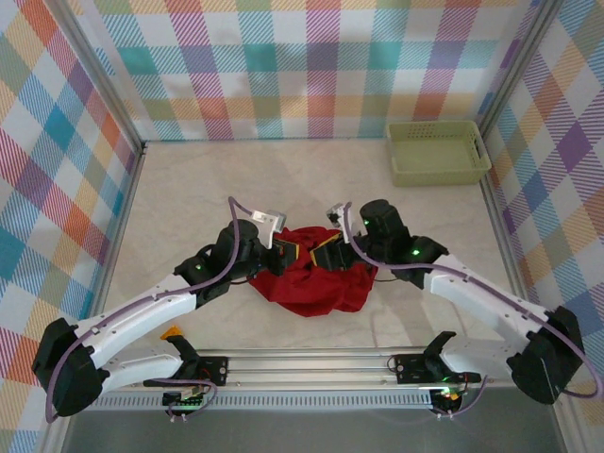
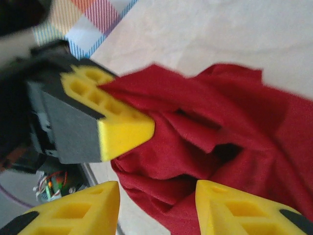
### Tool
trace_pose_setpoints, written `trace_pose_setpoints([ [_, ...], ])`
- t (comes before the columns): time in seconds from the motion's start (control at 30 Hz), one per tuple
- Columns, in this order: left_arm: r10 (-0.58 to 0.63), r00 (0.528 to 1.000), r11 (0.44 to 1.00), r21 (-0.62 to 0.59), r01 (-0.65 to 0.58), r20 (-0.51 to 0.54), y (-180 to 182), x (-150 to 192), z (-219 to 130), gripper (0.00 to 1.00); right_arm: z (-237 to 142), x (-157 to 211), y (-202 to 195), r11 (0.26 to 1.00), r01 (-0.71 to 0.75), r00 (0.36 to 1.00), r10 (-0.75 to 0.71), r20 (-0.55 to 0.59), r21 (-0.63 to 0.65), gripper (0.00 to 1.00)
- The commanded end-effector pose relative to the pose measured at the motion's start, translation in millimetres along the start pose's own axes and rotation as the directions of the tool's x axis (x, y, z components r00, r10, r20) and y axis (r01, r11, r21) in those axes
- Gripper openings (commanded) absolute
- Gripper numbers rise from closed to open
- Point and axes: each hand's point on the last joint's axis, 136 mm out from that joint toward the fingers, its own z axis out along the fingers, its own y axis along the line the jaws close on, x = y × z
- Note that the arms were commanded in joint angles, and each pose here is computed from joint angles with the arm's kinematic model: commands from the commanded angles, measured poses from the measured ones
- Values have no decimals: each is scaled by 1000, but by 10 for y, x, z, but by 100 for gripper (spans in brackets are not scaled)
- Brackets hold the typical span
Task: Fold the inside-out t-shirt
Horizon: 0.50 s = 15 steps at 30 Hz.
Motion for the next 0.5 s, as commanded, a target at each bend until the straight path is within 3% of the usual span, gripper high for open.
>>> trace_pose_setpoints([
  [0.0, -6, 1000, 999, 33, 5, 24, -45, -55, -18, 0, 125, -122, 54, 997, -40, 998, 43, 41, -63, 45],
  [0.47, -6, 999, 999, 37, 5, 33, -48, -49, -75, 0, 321, -218, -142, 1000, -8, 999, 7, 45, 11, 48],
])
